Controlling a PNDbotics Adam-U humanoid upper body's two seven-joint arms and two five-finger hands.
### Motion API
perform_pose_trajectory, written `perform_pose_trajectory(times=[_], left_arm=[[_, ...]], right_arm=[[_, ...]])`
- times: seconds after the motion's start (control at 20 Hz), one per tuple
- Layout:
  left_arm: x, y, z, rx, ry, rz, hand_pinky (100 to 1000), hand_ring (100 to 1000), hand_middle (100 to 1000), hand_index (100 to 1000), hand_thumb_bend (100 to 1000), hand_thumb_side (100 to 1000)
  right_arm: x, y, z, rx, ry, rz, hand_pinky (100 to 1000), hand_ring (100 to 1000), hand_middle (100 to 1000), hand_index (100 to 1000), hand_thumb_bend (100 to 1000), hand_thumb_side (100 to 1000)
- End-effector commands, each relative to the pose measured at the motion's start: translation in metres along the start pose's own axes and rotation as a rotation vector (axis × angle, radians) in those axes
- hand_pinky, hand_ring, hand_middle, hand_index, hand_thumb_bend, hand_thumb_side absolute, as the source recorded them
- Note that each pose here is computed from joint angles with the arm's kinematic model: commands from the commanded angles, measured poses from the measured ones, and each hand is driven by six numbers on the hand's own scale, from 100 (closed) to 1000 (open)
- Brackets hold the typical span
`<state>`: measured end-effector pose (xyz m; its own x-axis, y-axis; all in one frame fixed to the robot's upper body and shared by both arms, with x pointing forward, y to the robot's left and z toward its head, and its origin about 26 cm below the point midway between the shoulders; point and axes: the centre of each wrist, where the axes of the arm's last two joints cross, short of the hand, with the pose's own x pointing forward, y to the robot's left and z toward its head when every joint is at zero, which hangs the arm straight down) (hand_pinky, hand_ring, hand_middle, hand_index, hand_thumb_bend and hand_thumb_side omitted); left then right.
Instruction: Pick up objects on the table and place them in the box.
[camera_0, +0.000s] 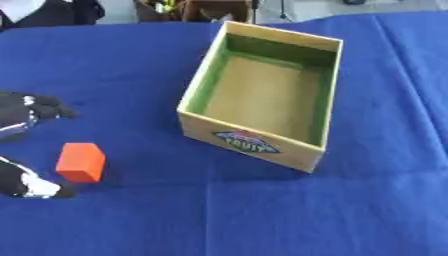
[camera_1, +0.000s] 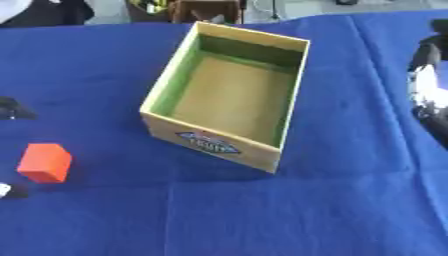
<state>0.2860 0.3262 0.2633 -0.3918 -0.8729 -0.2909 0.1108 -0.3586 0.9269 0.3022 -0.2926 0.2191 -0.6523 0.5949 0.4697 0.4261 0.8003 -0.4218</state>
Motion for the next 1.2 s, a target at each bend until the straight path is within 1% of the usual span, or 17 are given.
perform_pose_trajectory(times=[0.05, 0.2, 0.3, 0.5, 0.85, 0.9, 0.95, 1.2], left_arm=[[-0.002, 0.012, 0.005, -0.03, 0.009, -0.042, 668, 818, 800, 904, 767, 747], [-0.001, 0.014, 0.004, -0.046, 0.009, -0.037, 664, 816, 797, 899, 760, 745], [-0.001, 0.014, 0.004, -0.051, 0.01, -0.031, 639, 805, 782, 881, 744, 733], [-0.002, 0.015, 0.002, -0.067, 0.018, -0.014, 624, 795, 766, 870, 729, 727], [-0.012, 0.01, -0.005, -0.068, 0.064, 0.002, 589, 778, 753, 856, 599, 686], [-0.013, 0.009, -0.006, -0.067, 0.068, 0.003, 589, 778, 753, 856, 599, 686], [-0.015, 0.008, -0.007, -0.064, 0.071, 0.011, 576, 770, 747, 855, 550, 680], [-0.02, 0.002, -0.014, -0.063, 0.08, 0.047, 564, 761, 741, 850, 526, 664]], right_arm=[[0.004, -0.006, -0.004, 0.006, -0.032, 0.025, 733, 649, 604, 795, 100, 566], [0.004, -0.006, -0.004, 0.004, -0.034, 0.025, 733, 649, 604, 795, 100, 565], [0.004, -0.006, -0.004, 0.004, -0.033, 0.024, 734, 650, 604, 796, 100, 566], [0.004, -0.005, -0.004, 0.004, -0.033, 0.024, 734, 650, 604, 796, 100, 565], [0.004, -0.005, -0.004, 0.004, -0.033, 0.022, 735, 651, 603, 796, 100, 566], [0.005, -0.005, -0.004, 0.004, -0.033, 0.022, 735, 651, 603, 796, 100, 566], [0.004, -0.004, -0.004, 0.004, -0.033, 0.022, 735, 651, 603, 797, 100, 566], [0.005, -0.004, -0.004, 0.003, -0.032, 0.02, 736, 652, 603, 797, 100, 567]])
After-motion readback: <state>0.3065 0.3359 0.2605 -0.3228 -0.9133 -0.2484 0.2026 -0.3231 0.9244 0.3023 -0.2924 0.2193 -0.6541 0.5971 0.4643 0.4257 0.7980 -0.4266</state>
